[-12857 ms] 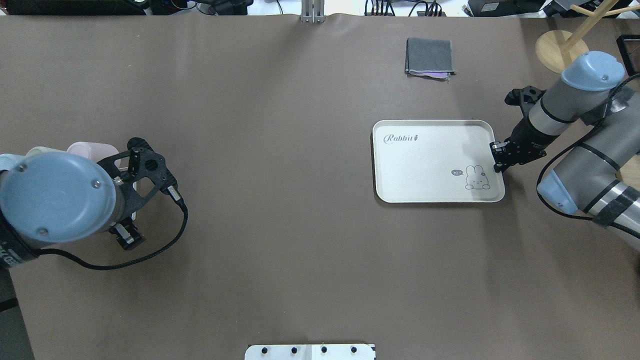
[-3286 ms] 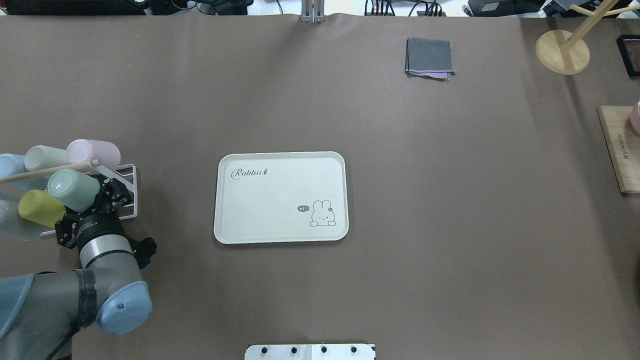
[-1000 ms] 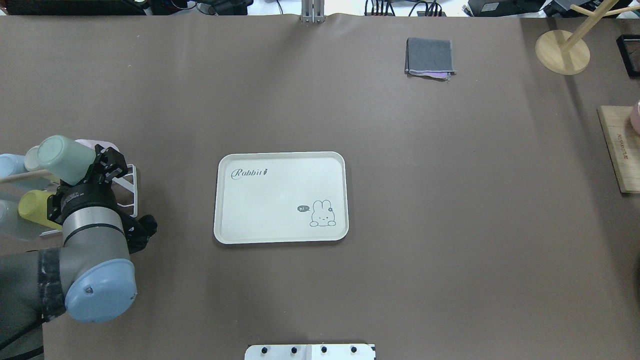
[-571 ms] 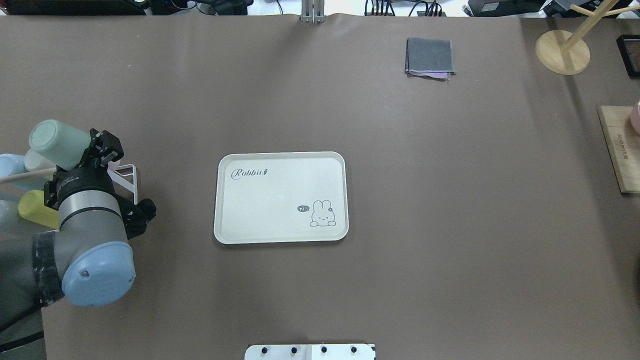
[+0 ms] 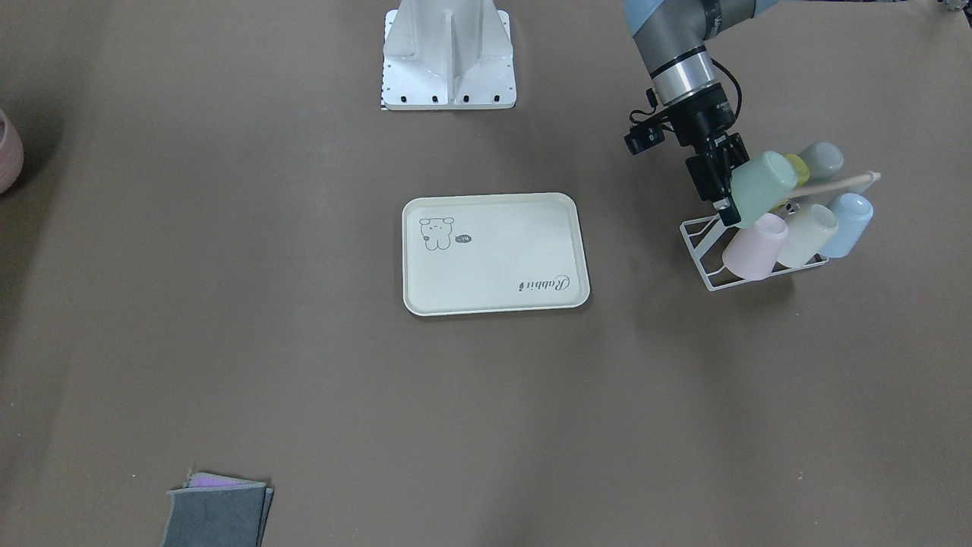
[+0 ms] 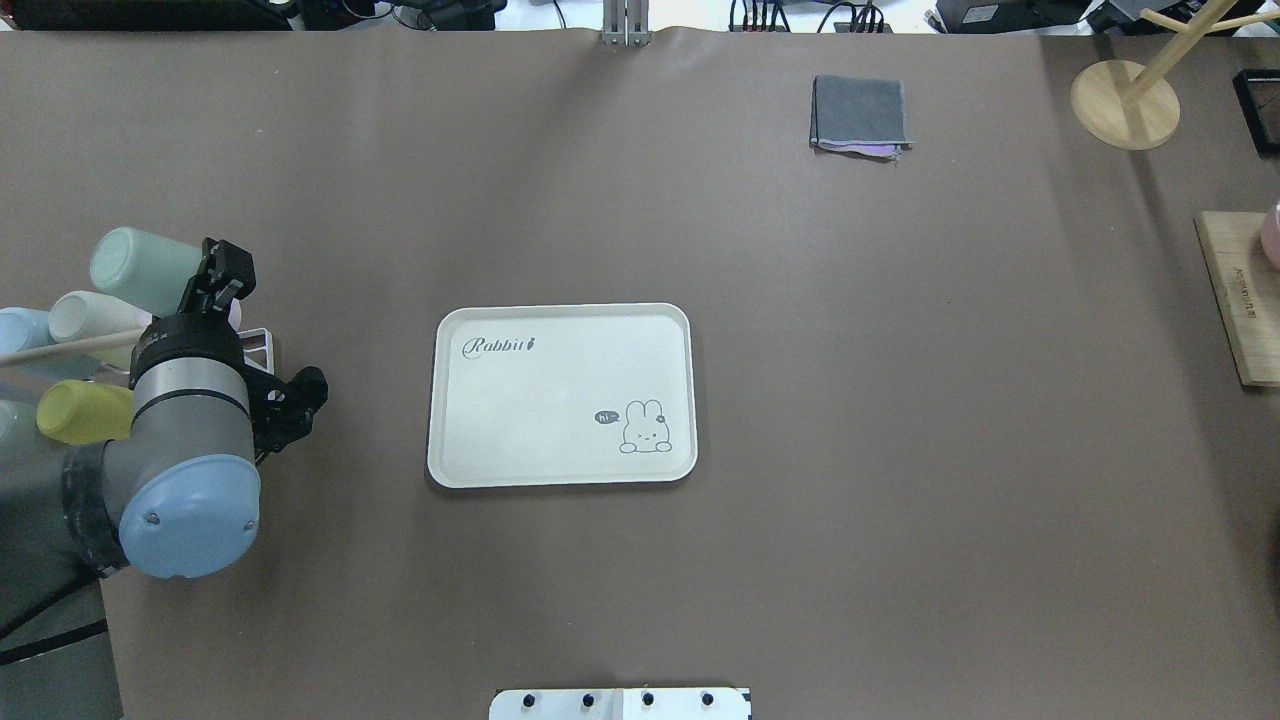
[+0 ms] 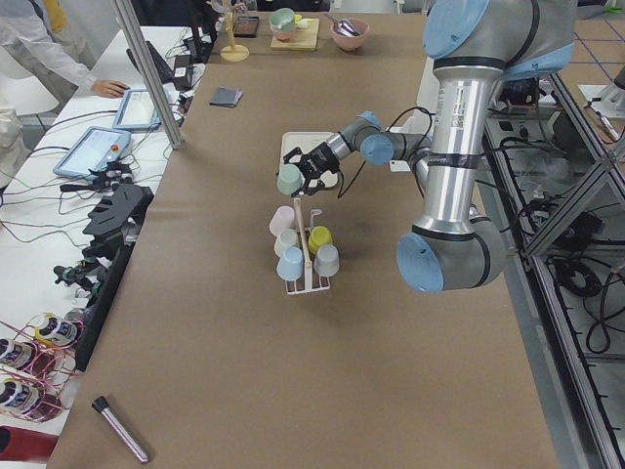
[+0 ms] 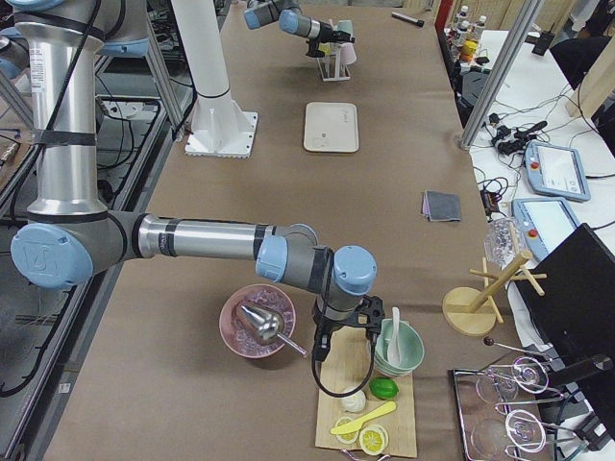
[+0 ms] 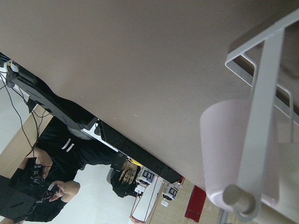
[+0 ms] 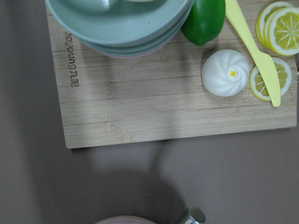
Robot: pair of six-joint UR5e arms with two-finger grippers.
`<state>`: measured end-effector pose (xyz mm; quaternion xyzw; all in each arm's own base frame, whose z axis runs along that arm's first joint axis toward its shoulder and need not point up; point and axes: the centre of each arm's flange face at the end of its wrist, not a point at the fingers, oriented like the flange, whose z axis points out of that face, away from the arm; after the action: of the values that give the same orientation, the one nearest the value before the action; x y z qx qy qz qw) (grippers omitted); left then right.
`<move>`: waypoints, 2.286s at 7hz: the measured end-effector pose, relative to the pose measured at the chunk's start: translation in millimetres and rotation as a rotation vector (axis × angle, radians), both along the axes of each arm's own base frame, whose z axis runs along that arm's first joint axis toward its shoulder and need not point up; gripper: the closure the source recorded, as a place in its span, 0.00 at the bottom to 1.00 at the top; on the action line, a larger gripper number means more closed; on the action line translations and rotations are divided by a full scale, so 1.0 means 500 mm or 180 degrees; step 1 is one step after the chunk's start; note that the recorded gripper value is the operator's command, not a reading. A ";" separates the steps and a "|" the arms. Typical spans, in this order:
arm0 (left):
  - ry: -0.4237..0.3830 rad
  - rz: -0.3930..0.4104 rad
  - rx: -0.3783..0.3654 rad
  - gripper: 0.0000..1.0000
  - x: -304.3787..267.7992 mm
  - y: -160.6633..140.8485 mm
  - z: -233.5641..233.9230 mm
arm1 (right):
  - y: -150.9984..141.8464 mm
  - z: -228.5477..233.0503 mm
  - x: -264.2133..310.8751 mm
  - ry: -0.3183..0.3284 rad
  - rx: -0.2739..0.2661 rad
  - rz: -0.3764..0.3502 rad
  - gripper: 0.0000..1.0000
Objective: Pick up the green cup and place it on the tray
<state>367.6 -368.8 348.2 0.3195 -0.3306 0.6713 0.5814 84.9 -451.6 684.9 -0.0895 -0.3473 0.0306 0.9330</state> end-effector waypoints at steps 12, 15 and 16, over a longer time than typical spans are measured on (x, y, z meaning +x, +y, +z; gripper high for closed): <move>0.2964 -0.0239 0.0186 0.19 0.062 0.014 -0.033 | 0.035 0.013 0.012 -0.0158 -0.0060 0.0110 0.00; 0.3919 -0.0379 0.0087 0.19 0.094 0.030 -0.048 | 0.042 0.018 0.015 -0.0164 -0.0079 0.0127 0.00; 0.4213 -0.0491 -0.0014 0.19 0.107 0.033 -0.049 | 0.042 0.018 0.016 -0.0163 -0.0083 0.0129 0.00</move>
<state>421.2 -352.2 323.6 0.6383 0.0756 0.2907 0.7087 92.8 -430.3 694.1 -0.0953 -0.3724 0.0516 0.9217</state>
